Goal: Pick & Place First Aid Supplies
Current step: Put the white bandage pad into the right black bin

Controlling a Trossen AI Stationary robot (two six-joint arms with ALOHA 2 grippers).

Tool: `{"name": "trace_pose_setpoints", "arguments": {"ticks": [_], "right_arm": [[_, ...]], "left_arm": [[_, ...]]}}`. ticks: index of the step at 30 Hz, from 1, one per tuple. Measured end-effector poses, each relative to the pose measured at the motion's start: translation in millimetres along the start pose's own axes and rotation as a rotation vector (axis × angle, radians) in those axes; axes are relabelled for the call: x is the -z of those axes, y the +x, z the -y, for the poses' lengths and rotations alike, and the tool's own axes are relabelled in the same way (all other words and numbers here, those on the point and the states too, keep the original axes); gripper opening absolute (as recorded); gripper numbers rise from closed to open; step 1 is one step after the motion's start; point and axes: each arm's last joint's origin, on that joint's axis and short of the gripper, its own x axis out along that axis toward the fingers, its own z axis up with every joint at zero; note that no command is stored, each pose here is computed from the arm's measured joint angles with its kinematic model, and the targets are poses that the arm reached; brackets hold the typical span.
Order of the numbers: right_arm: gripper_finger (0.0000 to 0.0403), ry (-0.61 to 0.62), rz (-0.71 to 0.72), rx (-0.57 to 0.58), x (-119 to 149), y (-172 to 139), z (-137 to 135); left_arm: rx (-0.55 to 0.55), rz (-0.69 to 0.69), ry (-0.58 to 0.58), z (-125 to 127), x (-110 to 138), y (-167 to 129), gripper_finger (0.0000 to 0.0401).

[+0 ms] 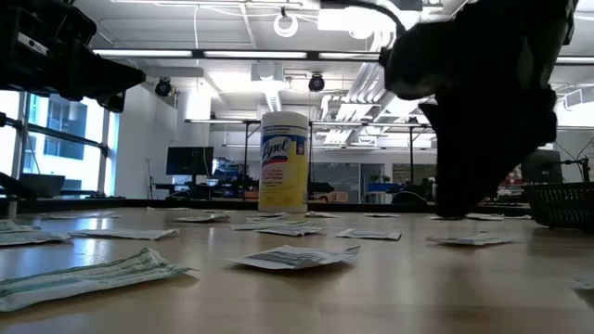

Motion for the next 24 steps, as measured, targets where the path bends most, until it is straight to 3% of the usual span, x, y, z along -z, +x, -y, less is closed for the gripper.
{"name": "trace_pose_setpoints", "arguments": {"ticks": [4,13,24], "right_arm": [[0.0101,-0.027,-0.048,0.09,-0.5,7.2,-10.7],[0.0095,-0.025,-0.054,0.108,-0.5,11.3,-14.4],[0.0025,0.002,-0.082,0.073,-4.4,16.7,-12.6]], "left_arm": [[0.0,0.0,0.0,0.0,0.0,0.0,0.0001],[0.0,0.0,0.0,0.0,-0.1,0.0,0.0001],[0.0,0.0,0.0,0.0,0.0,0.0,0.0001]]}}
